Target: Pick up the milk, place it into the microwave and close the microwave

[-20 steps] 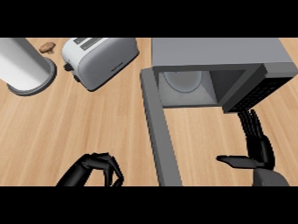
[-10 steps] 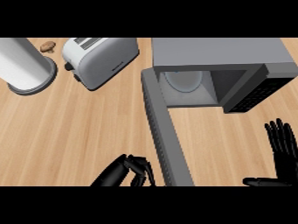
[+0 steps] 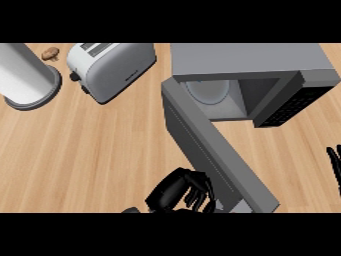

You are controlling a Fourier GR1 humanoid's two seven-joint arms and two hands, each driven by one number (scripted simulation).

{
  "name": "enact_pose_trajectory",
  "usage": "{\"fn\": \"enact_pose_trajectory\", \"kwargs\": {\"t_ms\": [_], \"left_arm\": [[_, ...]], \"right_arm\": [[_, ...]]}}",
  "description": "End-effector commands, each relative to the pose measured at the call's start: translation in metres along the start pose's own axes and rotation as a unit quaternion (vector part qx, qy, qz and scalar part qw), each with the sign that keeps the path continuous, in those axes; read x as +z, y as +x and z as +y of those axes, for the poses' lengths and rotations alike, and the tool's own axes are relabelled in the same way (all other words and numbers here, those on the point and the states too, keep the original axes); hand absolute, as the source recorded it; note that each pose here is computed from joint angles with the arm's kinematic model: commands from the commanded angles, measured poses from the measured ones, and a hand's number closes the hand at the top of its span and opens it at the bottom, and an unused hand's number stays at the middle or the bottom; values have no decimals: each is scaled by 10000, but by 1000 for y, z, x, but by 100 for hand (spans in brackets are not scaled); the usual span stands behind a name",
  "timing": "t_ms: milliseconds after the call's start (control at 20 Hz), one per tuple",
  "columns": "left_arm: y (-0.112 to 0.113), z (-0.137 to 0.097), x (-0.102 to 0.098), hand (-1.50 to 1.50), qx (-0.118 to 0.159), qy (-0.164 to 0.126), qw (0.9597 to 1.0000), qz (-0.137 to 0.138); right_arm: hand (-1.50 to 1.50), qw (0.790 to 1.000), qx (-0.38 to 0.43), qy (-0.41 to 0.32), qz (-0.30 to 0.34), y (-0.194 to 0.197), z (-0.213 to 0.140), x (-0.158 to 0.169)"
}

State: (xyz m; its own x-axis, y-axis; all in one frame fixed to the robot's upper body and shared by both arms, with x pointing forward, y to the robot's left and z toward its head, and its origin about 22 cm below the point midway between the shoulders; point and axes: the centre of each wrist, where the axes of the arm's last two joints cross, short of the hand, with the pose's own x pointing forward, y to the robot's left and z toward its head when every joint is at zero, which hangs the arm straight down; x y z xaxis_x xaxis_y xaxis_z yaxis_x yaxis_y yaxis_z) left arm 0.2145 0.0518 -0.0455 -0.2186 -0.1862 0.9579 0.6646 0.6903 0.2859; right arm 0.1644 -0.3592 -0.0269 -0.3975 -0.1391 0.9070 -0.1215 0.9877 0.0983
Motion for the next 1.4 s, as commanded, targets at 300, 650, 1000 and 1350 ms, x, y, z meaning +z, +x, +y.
{"fn": "enact_pose_trajectory", "kwargs": {"t_ms": [300,650,1000,1350], "left_arm": [[17,-10,-46,150,-251,257,9994,27],[40,18,-70,150,173,1283,9905,-455],[54,35,-88,-150,243,1848,9777,-964],[61,50,-104,-150,194,2150,9705,-1074]], "right_arm": [[-150,9978,-140,601,-222,36,14,-18],[-150,9943,-112,1002,-350,53,14,-41],[-150,9921,-277,1097,-539,61,14,-48],[-150,9880,-313,1341,-702,74,14,-68]]}}
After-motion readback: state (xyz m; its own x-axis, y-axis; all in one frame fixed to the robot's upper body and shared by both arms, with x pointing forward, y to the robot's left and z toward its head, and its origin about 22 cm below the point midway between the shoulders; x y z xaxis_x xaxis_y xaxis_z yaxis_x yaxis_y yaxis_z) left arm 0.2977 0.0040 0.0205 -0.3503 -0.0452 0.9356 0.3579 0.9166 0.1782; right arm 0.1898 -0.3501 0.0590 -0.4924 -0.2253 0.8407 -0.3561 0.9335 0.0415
